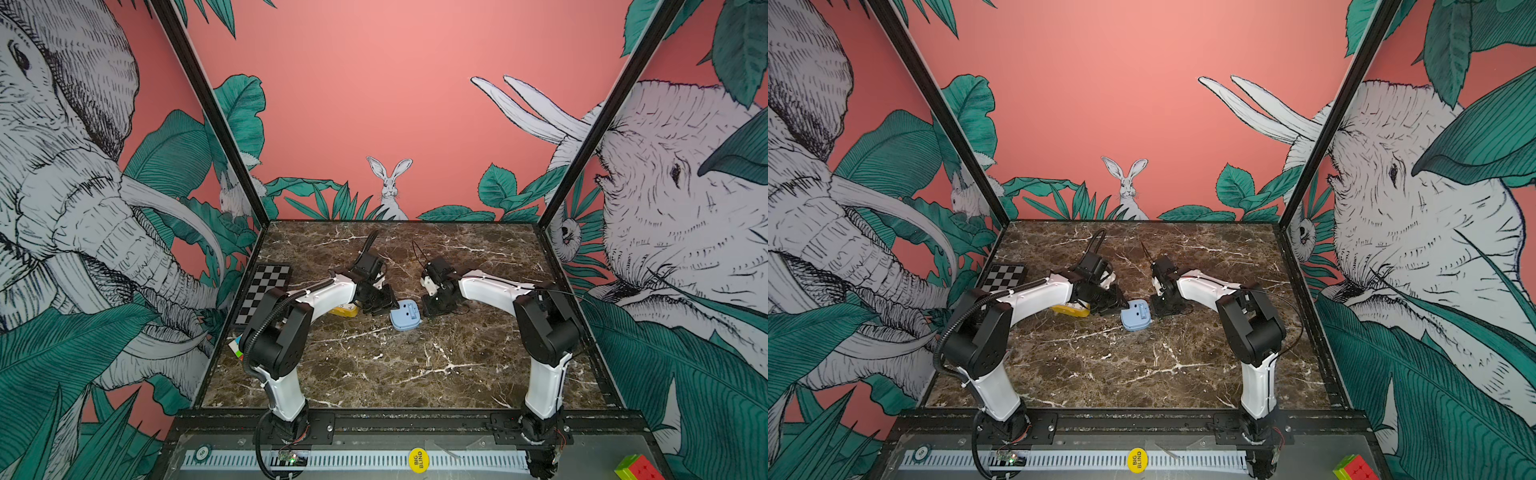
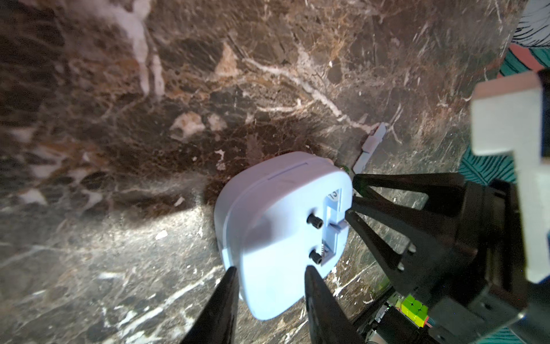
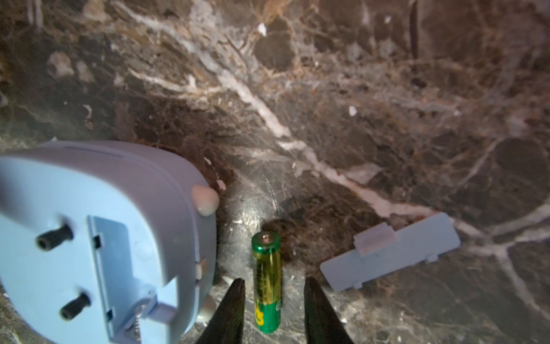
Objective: Insert the battery into the alarm
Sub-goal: Pick up the battery at the center of the board.
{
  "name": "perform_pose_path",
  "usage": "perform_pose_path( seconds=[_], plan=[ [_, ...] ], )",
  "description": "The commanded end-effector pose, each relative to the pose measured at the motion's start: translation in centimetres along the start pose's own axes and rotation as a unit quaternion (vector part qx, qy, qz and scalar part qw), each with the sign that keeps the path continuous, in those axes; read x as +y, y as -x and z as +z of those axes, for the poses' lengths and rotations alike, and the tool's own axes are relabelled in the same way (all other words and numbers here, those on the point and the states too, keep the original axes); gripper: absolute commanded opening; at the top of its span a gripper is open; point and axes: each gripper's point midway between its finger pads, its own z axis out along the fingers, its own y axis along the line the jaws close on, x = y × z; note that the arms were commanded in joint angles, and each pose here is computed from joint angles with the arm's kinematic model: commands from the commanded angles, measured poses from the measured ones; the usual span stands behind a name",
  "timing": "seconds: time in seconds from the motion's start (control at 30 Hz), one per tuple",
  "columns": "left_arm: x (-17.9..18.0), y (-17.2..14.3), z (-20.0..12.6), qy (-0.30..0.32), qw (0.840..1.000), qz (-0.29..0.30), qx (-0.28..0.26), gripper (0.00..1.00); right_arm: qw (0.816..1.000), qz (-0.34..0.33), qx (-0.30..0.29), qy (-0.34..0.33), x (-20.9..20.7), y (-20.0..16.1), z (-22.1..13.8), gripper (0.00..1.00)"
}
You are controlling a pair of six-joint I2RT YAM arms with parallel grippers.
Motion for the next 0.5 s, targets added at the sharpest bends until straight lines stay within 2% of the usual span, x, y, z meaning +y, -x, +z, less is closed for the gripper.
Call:
perform_pose_path(
  seconds=[0.0, 0.47],
  plan=[
    [-0.41, -0.09, -0.91, -0.003, 1.000, 0.012, -0.013, 0.39, 1.000, -0.003, 0.007, -0.017, -0.12, 0.46, 0.09, 0.30],
    [-0.34, 0.23, -0.62, 0.000, 1.000, 0.012, -0.013, 0.39, 0.999, -0.002, 0.033, -0.018, -0.03, 0.35, 0.43, 0.11]
  ],
)
